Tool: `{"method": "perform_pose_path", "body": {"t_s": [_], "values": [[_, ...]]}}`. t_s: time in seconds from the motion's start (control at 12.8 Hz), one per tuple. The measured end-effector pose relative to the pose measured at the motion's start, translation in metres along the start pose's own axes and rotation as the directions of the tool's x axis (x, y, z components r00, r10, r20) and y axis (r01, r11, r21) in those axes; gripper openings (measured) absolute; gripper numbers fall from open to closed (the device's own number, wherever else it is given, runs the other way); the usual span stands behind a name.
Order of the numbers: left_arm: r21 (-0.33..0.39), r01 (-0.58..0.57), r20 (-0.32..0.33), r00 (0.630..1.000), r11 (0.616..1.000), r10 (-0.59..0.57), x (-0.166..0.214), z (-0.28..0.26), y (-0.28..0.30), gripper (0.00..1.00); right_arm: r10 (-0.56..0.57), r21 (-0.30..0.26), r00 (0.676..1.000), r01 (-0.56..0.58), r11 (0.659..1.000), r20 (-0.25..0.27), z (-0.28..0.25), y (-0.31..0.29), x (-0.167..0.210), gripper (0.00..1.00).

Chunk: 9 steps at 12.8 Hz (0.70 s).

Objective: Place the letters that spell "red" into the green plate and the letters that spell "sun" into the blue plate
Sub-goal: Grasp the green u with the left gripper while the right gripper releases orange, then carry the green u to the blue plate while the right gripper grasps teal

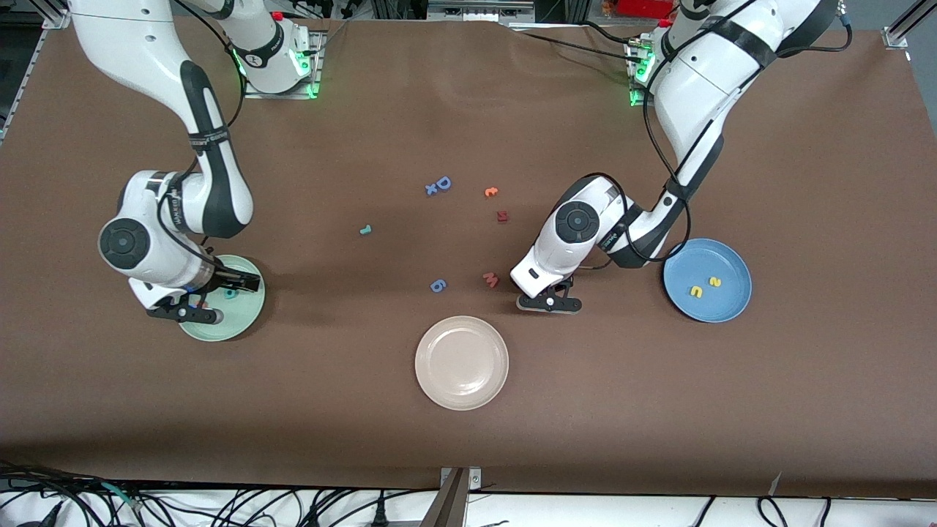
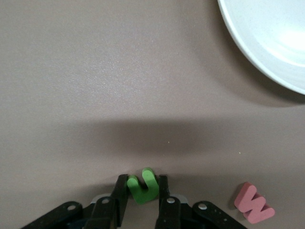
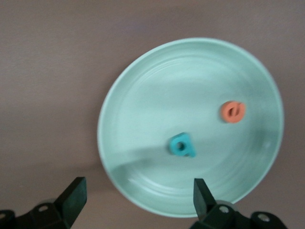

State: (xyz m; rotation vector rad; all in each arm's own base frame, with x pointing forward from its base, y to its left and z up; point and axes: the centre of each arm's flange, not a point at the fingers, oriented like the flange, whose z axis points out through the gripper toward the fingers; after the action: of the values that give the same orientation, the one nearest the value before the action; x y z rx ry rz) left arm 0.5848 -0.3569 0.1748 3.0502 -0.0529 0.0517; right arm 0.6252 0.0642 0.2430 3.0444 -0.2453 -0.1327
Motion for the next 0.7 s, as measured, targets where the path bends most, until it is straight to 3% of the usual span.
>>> {"method": "perform_pose_path", "body": {"t_s": [0.47, 0.7], "values": [[0.077, 0.042, 0.026, 0.999, 0.996, -0.045, 0.019, -0.036, -0.027, 0.30, 0.180, 0.044, 0.982, -0.182, 0.982, 0.051, 0.004, -0.101, -0.052, 1.00], [0.119, 0.043, 0.041, 0.998, 0.992, -0.049, 0.035, -0.063, -0.064, 0.30, 0.260, 0.091, 0.965, -0.261, 0.961, 0.016, 0.011, -0.124, -0.085, 1.00]]}}
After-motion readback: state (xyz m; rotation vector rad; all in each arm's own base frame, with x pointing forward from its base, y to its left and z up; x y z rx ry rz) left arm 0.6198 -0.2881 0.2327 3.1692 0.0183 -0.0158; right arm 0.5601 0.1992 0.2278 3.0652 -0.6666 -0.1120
